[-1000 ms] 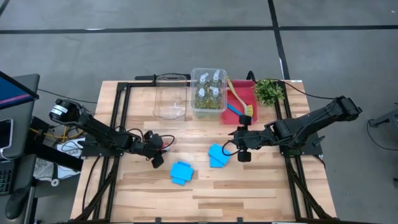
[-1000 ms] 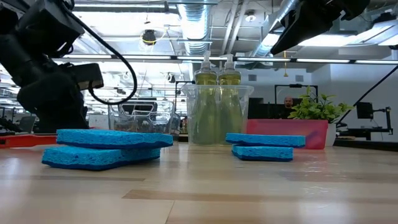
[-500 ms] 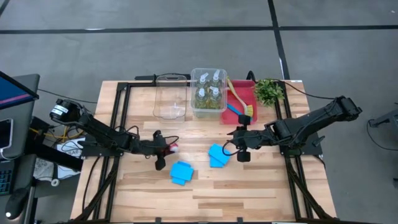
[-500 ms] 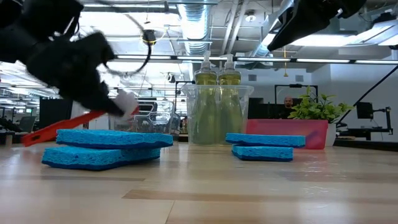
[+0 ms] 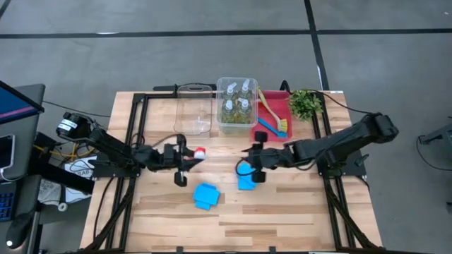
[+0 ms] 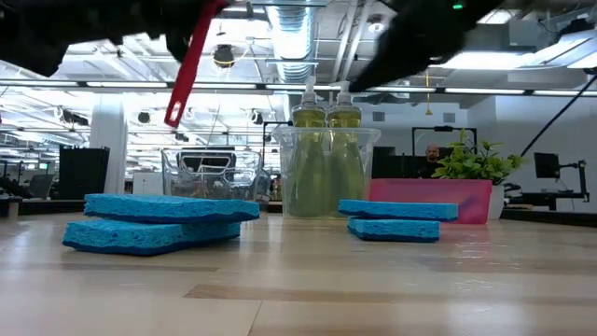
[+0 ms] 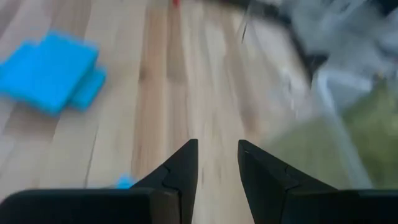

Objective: Pick & Place Kitchen Sink Supplies
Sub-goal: Put the red dish brush into the pink bin

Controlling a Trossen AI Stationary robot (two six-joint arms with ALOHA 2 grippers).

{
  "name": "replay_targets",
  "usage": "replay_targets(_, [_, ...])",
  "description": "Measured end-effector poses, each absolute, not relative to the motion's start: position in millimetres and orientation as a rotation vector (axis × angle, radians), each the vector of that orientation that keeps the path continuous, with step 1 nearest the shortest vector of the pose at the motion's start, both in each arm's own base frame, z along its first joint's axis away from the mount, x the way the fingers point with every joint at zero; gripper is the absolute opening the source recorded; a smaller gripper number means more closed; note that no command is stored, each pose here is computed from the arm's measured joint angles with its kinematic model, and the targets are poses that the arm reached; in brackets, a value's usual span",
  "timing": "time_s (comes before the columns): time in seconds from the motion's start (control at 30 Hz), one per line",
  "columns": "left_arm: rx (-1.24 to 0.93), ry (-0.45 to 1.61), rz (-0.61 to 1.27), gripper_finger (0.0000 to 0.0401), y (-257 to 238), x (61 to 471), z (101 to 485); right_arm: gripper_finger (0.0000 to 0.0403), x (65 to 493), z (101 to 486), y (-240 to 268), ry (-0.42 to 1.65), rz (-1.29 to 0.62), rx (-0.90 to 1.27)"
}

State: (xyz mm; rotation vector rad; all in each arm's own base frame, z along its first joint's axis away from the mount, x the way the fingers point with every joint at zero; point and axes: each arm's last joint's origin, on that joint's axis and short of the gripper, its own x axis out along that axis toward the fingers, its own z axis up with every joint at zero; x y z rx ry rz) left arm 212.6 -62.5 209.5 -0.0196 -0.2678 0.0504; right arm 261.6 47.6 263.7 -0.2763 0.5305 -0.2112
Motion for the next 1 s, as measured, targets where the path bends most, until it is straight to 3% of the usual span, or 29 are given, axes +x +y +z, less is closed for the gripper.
replay_targets(0.23, [0.003,-0.468,0.083,0.0073,-49.9,211.7,231.1,0.0107,303.1,261.9,44.2,0.265,-0.260,-0.250])
replay_targets(0.47, [0.061,-0.567,-0.020,0.0075,-40.0,230.0,253.8,0.0107,318.7,255.0,42.7,0.184,-0.278,-0.269])
replay_targets(0.73, [0.034,-0.483,-0.139,0.0076,-50.7,246.2,234.5,0.0107,322.1,267.7,44.1,0.130,-0.273,-0.243])
replay_targets(1.0, [0.029,-0.472,-0.144,0.0076,-56.2,266.7,227.1,0.0107,325.3,270.5,48.3,0.168,-0.094,-0.330])
